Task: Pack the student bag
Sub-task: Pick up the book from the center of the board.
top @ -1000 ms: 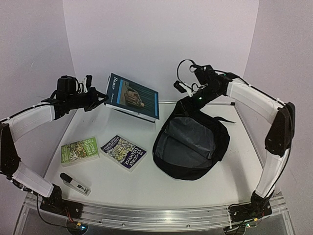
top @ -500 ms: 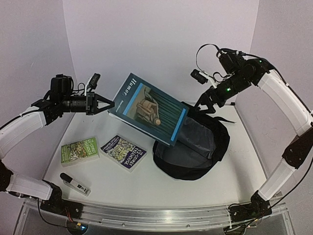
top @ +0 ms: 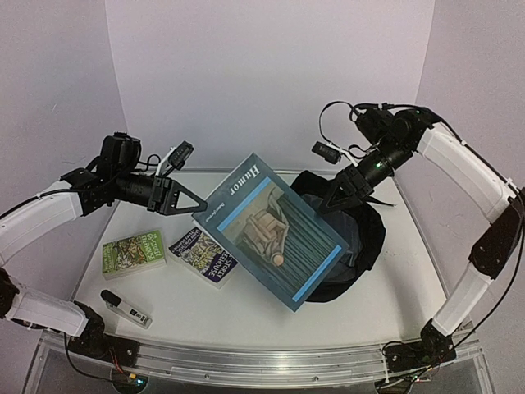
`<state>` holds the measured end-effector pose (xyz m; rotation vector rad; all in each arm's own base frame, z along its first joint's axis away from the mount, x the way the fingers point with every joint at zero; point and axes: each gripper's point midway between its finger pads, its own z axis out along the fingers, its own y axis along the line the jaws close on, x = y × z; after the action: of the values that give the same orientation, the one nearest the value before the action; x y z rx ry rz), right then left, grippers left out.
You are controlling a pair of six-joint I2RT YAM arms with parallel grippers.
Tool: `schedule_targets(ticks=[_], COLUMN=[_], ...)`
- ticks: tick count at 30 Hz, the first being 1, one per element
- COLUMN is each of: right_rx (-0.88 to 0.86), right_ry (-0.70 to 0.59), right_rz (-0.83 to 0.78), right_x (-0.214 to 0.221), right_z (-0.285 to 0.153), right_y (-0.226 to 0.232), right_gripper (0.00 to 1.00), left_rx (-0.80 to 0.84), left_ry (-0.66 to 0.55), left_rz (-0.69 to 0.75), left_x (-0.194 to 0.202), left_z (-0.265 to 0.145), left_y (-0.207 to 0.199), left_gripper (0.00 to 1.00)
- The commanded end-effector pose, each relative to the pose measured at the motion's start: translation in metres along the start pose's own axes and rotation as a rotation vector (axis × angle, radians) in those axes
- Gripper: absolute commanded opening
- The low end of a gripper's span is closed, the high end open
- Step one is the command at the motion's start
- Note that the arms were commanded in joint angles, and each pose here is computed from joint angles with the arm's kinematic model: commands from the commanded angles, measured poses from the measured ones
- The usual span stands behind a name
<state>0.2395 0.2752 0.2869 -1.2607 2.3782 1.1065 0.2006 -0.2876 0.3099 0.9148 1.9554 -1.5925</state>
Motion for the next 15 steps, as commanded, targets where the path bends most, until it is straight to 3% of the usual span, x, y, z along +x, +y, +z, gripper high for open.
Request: schedule_targets(ticks=[1,8,15], right_rx=[-0.186,-0.251,-0.329], right_ry=[-0.005,0.058,0.083], right_rz=[0.072,0.068,0.051], right_x=[0.001,0.010,0.013], right_z=[0.008,0.031,0.039], right_y=[0.023,0.033,0.051], right_gripper=[0.98,0.98,0.88], left_rx=[0.130,0.195,0.197], left_ry=[-0.002,0.042,0.057], left_rz=[0.137,0.143,0.126], left_x=[-0.013,-0.010,-0.012], left_z=[-0.003,0.013,0.020], left_y=[-0.040,-0.044,-0.038], left_gripper=[0.00,0.00,0.00])
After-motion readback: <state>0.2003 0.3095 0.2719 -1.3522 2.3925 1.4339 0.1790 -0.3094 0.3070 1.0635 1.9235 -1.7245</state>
